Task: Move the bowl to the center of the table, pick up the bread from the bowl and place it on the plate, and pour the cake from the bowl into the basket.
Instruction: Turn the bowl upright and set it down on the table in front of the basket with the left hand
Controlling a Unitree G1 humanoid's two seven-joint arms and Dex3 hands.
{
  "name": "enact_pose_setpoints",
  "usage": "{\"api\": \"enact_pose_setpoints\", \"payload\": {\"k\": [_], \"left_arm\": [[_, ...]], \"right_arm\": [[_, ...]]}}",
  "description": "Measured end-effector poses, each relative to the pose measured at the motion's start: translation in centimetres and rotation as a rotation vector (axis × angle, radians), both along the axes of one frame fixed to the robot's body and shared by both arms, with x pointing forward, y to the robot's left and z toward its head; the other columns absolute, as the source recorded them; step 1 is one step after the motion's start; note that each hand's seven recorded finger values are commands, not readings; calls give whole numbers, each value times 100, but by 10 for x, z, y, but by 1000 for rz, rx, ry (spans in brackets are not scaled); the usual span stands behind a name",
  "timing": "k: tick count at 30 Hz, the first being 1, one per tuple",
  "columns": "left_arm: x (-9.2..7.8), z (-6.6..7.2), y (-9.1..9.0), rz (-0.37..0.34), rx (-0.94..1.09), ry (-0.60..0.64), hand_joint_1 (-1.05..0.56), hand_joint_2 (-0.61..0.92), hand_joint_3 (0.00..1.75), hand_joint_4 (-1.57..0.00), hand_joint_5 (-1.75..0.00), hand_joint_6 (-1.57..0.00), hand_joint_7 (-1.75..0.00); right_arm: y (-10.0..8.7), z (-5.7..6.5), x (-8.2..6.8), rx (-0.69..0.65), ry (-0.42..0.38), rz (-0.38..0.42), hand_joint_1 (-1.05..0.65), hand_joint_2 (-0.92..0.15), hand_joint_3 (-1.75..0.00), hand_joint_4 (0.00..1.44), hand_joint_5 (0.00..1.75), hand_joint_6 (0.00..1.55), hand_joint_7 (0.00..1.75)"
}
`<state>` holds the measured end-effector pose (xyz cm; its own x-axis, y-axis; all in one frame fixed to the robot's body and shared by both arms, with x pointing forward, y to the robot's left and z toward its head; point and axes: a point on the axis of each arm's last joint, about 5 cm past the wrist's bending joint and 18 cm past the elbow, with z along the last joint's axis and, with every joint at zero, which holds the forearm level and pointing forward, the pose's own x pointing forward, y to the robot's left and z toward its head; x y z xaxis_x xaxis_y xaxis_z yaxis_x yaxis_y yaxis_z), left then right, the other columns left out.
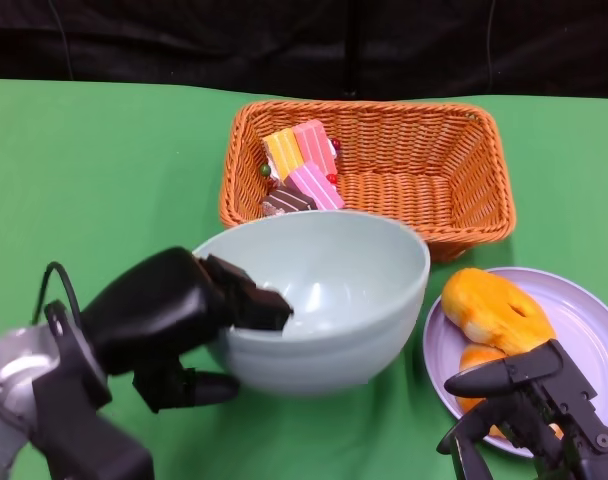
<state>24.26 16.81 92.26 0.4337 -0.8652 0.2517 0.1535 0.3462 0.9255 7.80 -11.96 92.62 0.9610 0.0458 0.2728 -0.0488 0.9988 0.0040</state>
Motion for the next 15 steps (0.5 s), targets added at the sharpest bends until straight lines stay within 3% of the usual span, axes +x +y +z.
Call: {"api": "enact_pose_setpoints", "payload": {"k": [1, 4, 5, 12, 14, 15], "left_arm": [[-1, -2, 0, 5, 23, -33, -13, 27, 119, -102, -175, -77, -175], [-3, -10, 0, 8, 104, -127, -20, 51, 63, -100, -175, -79, -169], [-3, -13, 0, 7, 121, -157, -21, 55, 52, -100, -175, -82, -163], [-10, -45, 1, -46, 200, -332, -27, 73, 15, -96, -175, -89, -138], [-13, -54, 2, -47, 249, -336, -28, 77, 9, -93, -175, -92, -121], [-13, -56, 3, -42, 267, -327, -30, 77, 5, -90, -172, -95, -97]], "right_arm": [[0, 0, 0, 0, 0, 0, -21, -62, -99, 30, 172, 13, 153], [0, 0, 0, 0, 1, 0, -20, -62, -100, 31, 171, 13, 153], [0, 0, 0, 0, 1, -1, -20, -62, -100, 31, 171, 13, 153], [0, 1, 0, 1, 0, -1, -20, -61, -102, 31, 172, 13, 154], [0, 1, 0, 1, -1, -1, -19, -60, -102, 31, 173, 13, 155], [0, 1, 0, 1, -1, -1, -20, -60, -102, 31, 173, 13, 155]]}}
